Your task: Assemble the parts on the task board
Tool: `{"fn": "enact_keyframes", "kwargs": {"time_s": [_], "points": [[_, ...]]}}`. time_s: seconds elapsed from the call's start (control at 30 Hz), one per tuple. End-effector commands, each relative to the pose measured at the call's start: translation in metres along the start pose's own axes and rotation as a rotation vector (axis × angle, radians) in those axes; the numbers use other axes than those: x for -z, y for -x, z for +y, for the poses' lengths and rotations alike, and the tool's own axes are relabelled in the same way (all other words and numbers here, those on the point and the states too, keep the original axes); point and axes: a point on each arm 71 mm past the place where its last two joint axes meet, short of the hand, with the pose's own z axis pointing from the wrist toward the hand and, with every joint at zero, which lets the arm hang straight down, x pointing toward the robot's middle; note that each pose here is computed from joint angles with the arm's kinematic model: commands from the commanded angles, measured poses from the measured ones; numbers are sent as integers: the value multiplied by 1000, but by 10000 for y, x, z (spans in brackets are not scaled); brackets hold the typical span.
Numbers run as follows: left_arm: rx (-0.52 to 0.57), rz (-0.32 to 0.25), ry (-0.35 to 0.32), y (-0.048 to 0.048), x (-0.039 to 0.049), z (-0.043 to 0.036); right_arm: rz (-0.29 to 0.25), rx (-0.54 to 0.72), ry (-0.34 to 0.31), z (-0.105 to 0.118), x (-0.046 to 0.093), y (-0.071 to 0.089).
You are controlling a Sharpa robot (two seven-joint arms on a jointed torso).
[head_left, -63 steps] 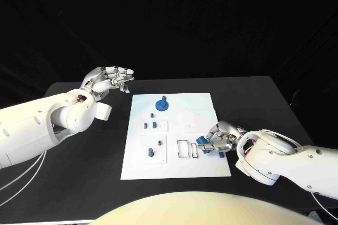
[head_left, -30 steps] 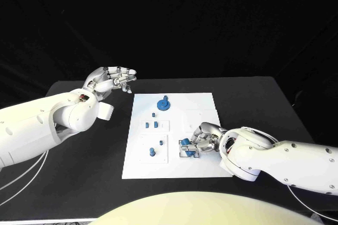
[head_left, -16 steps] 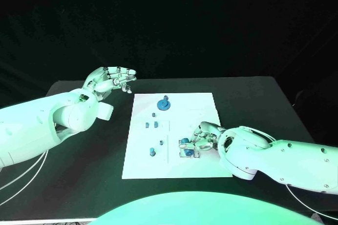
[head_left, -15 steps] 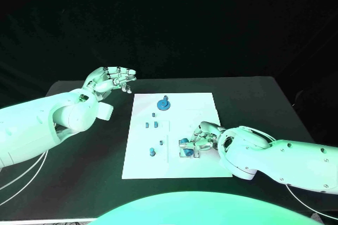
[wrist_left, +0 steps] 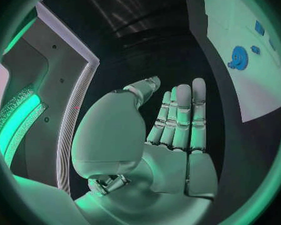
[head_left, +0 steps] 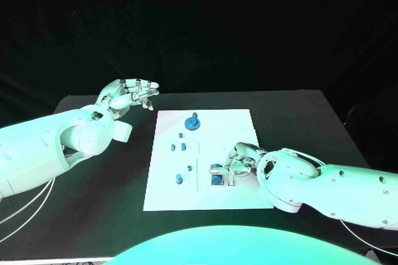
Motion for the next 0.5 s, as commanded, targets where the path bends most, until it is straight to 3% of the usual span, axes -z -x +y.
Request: {"fn": "enact_keyframes", "kwargs": {"time_s": [0.03, 0.3, 0.5], "points": [[6, 15, -7, -20, -1, -11, -17, 22, 34, 14, 41, 8], [5, 10, -6, -2, 4, -10, 6, -7, 68, 9, 185, 7], [5, 10, -6, -4, 2, -9, 26, -9, 66, -2, 210, -16]]}}
